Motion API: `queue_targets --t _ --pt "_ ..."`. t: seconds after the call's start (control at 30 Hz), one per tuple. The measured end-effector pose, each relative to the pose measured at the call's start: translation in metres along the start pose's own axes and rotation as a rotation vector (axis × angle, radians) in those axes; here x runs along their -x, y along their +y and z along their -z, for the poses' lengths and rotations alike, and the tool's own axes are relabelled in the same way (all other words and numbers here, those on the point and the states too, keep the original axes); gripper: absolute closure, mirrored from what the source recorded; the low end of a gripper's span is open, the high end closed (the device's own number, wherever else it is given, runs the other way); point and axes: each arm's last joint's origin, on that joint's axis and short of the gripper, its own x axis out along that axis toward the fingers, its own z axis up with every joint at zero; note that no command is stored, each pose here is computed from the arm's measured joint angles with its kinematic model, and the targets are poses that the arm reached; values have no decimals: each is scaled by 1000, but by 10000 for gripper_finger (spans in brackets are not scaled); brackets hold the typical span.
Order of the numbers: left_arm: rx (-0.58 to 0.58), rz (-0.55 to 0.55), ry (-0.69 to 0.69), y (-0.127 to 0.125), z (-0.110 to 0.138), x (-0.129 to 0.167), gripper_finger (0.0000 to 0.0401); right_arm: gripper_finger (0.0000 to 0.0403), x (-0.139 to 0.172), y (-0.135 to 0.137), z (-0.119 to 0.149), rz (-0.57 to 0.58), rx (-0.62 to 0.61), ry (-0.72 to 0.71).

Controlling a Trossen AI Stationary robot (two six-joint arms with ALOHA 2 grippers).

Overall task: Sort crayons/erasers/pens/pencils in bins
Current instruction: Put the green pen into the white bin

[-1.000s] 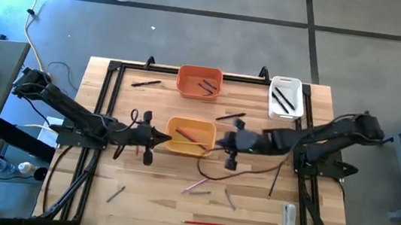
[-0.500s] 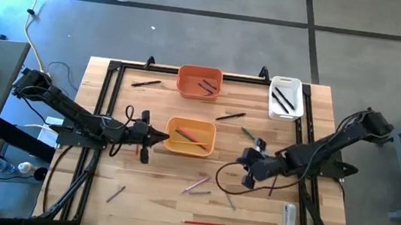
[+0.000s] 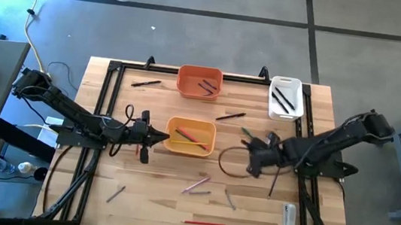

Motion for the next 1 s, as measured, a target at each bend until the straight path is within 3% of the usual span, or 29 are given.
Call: queue_targets --t 0.27,0.57,0.8,1.0 --pt "-2 13 7 0 1 0 400 393 -20 -45 -36 -66 12 37" --pt "-4 16 11 0 1 0 401 290 -46 -99 -72 -100 12 -100" --pt "3 16 16 0 2 0 401 228 -74 -120 -63 -76 -27 92" --pt "3 16 17 0 2 0 401 214 -75 -115 -52 -84 -42 213"
